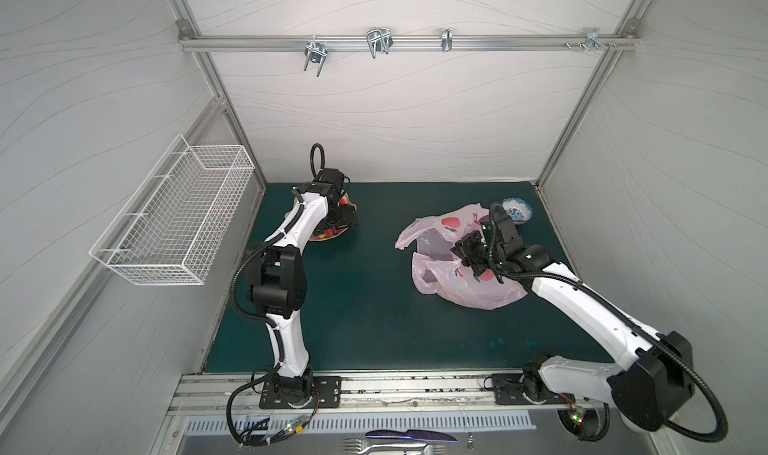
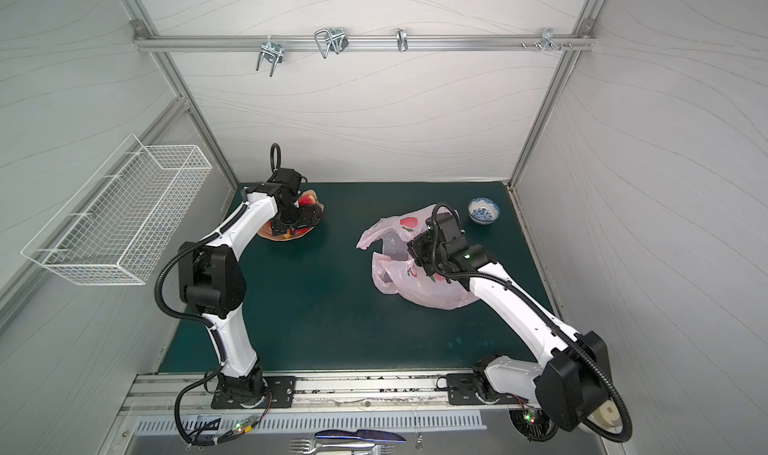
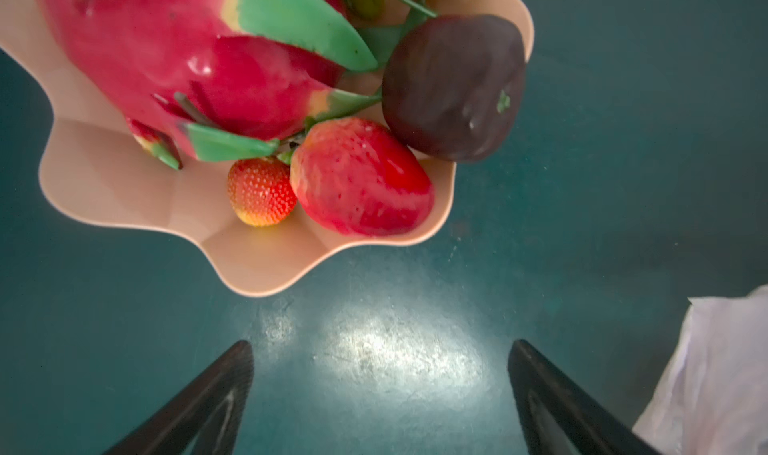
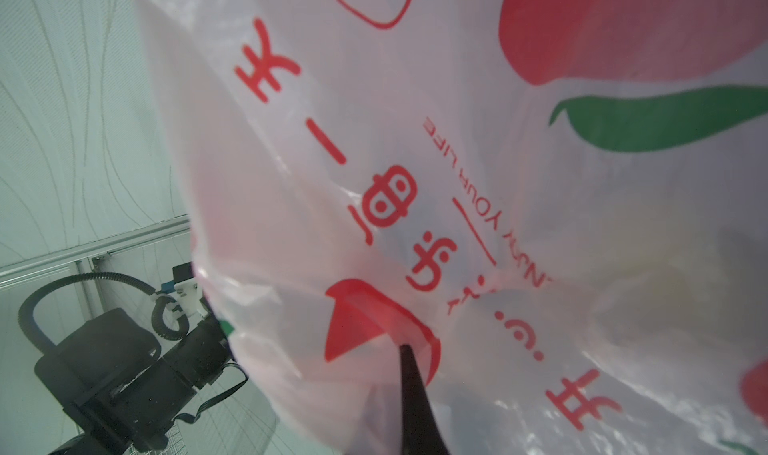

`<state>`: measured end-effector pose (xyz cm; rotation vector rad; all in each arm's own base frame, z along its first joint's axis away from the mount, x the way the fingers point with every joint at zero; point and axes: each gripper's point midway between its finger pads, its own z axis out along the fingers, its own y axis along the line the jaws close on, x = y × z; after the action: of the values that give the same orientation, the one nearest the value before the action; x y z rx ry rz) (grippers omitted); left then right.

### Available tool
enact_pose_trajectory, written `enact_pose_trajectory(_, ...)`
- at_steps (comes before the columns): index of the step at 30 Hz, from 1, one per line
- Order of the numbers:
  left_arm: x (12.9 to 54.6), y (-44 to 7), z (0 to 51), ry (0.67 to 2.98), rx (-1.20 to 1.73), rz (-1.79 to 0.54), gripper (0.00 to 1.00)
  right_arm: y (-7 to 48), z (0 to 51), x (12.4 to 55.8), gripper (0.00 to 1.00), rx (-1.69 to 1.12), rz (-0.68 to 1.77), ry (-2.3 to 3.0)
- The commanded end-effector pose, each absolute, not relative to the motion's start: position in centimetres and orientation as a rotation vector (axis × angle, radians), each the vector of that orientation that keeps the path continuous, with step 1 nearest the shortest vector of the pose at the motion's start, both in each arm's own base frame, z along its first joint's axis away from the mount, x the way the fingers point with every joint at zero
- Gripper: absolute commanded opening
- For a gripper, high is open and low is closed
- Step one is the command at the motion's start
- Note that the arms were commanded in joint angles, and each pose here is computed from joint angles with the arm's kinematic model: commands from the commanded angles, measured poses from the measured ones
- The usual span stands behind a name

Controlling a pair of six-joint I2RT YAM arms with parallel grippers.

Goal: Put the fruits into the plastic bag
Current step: 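Withdraw the left gripper from the bag back over the fruit plate, then lower the left gripper onto the large red strawberry and grasp it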

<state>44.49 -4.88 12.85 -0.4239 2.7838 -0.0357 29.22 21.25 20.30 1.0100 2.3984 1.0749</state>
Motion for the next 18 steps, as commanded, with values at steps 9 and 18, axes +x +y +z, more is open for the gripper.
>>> enact_pose_trajectory(9,46.9,-3.2,11.3,2.779,-0.498,0.053,0.98,21.0,21.4,29.1,0.0,1.016,1.093,2.377)
enact_pose_trajectory(18,47.4,-3.0,9.5,2.797,-0.499,0.075,0.95,20.9,21.3,29.0,0.0,1.02,1.093,2.376)
